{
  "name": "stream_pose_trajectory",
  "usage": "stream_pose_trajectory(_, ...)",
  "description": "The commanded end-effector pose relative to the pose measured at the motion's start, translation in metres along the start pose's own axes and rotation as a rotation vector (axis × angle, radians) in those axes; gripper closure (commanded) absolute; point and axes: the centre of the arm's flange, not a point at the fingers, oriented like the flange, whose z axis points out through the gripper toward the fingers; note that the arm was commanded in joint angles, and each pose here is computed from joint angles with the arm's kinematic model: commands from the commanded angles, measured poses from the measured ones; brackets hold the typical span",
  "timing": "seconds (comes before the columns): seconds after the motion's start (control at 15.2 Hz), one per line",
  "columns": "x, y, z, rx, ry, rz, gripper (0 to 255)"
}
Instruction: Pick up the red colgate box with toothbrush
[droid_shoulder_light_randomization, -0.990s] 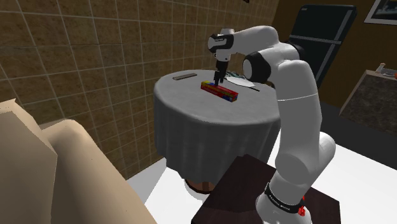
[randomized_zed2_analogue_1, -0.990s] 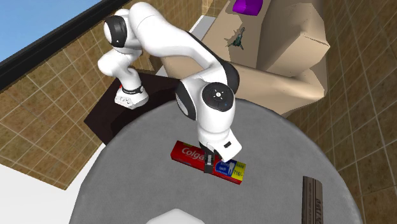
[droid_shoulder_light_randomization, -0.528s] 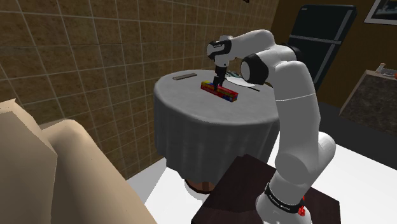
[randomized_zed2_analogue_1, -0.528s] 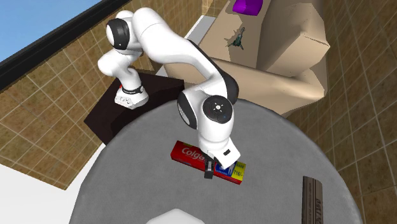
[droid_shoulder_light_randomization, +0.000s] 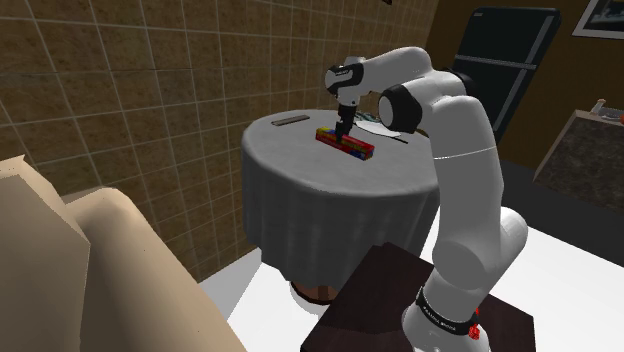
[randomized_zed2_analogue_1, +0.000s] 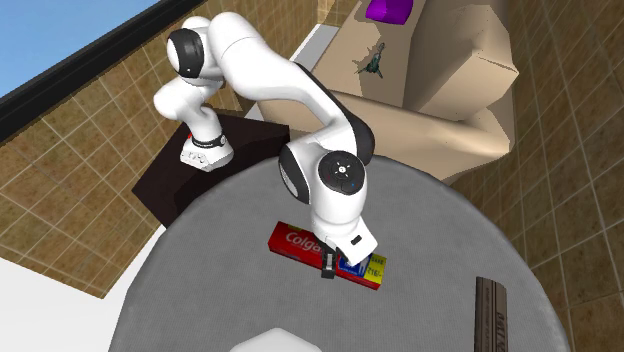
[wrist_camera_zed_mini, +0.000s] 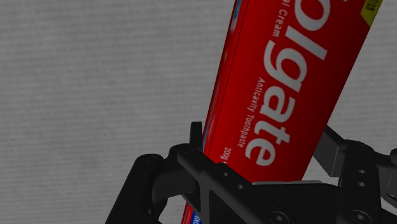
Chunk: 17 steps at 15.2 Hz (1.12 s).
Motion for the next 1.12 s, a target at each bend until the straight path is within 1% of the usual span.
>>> stream_pose_trajectory(0.0, 0.000, 0.000, 0.001, 0.001, -0.002, 0.000, 255)
stream_pose_trajectory(0.13, 0.001, 0.000, 0.001, 0.001, -0.002, 0.000, 255)
stream_pose_trajectory(1.06, 0.000, -0.002, -0.073, 0.001, -0.002, 0.000, 255)
